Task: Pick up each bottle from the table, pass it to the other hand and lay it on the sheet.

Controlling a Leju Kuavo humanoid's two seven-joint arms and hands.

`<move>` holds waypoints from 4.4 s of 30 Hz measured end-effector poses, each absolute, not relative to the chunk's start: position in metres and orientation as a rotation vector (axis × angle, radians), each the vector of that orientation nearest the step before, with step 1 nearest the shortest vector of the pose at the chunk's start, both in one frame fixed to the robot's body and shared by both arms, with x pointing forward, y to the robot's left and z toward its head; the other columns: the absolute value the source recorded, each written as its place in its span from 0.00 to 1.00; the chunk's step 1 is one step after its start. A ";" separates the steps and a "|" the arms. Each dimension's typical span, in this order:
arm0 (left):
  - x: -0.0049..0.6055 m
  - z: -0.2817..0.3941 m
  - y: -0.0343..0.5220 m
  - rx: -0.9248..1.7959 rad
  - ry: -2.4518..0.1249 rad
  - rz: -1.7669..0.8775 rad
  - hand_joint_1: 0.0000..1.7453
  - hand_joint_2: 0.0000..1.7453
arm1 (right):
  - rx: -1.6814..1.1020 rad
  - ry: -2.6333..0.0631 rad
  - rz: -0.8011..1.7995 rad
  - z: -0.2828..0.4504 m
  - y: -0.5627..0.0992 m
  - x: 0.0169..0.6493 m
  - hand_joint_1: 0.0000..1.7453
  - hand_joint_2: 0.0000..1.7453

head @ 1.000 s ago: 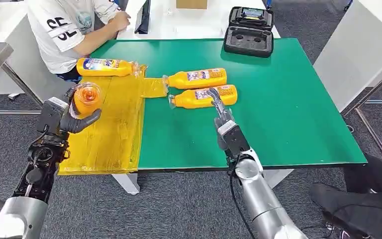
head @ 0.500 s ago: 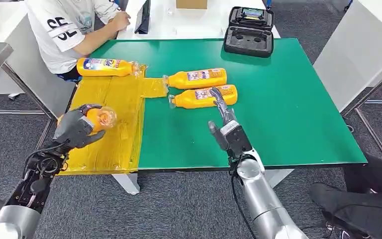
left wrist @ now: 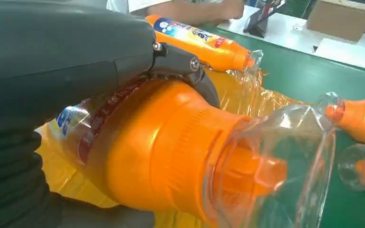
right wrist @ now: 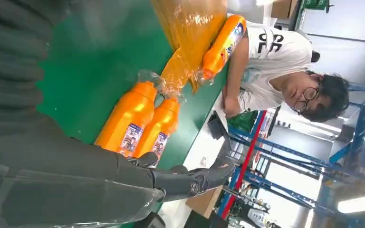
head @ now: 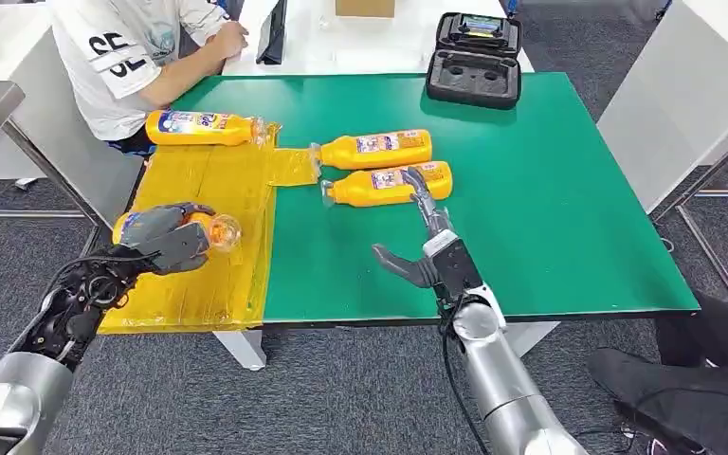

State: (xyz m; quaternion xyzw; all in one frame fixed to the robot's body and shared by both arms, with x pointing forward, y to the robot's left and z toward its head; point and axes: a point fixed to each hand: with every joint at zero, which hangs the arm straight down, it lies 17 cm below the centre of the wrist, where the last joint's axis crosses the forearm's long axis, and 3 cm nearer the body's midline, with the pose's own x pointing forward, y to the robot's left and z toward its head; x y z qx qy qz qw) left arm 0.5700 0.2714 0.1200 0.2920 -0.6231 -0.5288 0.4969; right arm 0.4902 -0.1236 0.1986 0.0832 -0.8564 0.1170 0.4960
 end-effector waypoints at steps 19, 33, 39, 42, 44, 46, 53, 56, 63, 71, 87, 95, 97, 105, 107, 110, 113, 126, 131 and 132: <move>0.600 0.134 0.285 0.840 -1.256 -1.601 1.00 1.00 | 0.217 -2.023 0.287 0.183 -0.119 0.487 0.00 1.00; 0.592 0.099 0.297 0.825 -1.152 -1.604 1.00 1.00 | 0.214 -2.012 0.263 0.179 -0.122 0.485 0.00 1.00; 0.585 0.080 0.303 0.786 -1.107 -1.582 1.00 1.00 | 0.211 -2.001 0.255 0.174 -0.124 0.484 0.00 1.00; 0.583 0.072 0.306 0.775 -1.083 -1.579 1.00 1.00 | 0.212 -2.000 0.252 0.174 -0.125 0.484 0.00 1.00; 0.581 0.068 0.309 0.771 -1.072 -1.577 1.00 1.00 | 0.215 -1.998 0.252 0.174 -0.124 0.484 0.00 1.00; 0.580 0.066 0.310 0.768 -1.064 -1.576 1.00 1.00 | 0.217 -1.996 0.250 0.174 -0.125 0.484 0.00 1.00; 0.578 0.060 0.315 0.763 -1.038 -1.574 1.00 1.00 | 0.221 -1.988 0.241 0.173 -0.126 0.484 0.00 1.00; 0.577 0.057 0.317 0.761 -1.024 -1.573 1.00 1.00 | 0.233 -1.984 0.239 0.172 -0.125 0.484 0.00 1.00; 0.572 0.051 0.317 0.719 -1.021 -1.559 1.00 1.00 | 0.243 -1.977 0.237 0.170 -0.124 0.484 0.00 1.00; 0.571 0.049 0.317 0.721 -1.028 -1.552 1.00 1.00 | 0.246 -1.974 0.236 0.170 -0.124 0.485 0.00 1.00; 0.560 0.031 0.322 0.757 -1.033 -1.531 0.00 1.00 | 0.259 -1.962 0.232 0.172 -0.119 0.495 0.00 1.00; 0.555 0.022 0.324 0.752 -1.023 -1.526 0.00 1.00 | 0.279 -1.938 0.208 0.167 -0.118 0.495 0.00 1.00; 0.554 0.022 0.324 0.754 -1.021 -1.529 0.00 1.00 | 0.282 -1.934 0.208 0.166 -0.118 0.495 0.00 1.00; 0.553 0.020 0.325 0.753 -1.007 -1.542 0.00 1.00 | 0.287 -1.917 0.199 0.161 -0.118 0.496 0.00 1.00; 0.553 0.020 0.325 0.746 -1.004 -1.553 0.00 1.00 | 0.287 -1.913 0.196 0.160 -0.118 0.497 0.00 1.00; 0.550 0.019 0.326 0.721 -1.011 -1.570 0.00 0.00 | 0.282 -1.903 0.191 0.157 -0.119 0.497 0.00 1.00; 0.549 0.021 0.325 0.689 -1.038 -1.569 0.00 0.00 | 0.272 -1.892 0.186 0.152 -0.122 0.498 0.00 1.00; 0.559 0.055 0.307 0.655 -1.244 -1.505 0.00 0.00 | 0.255 -1.803 0.164 0.128 -0.127 0.502 0.00 1.00; 0.563 0.066 0.303 0.664 -1.292 -1.490 0.00 0.00 | 0.242 -1.788 0.172 0.123 -0.127 0.502 0.00 1.00; 0.563 0.067 0.303 0.662 -1.297 -1.491 0.00 0.00 | 0.241 -1.786 0.174 0.122 -0.127 0.502 0.00 1.00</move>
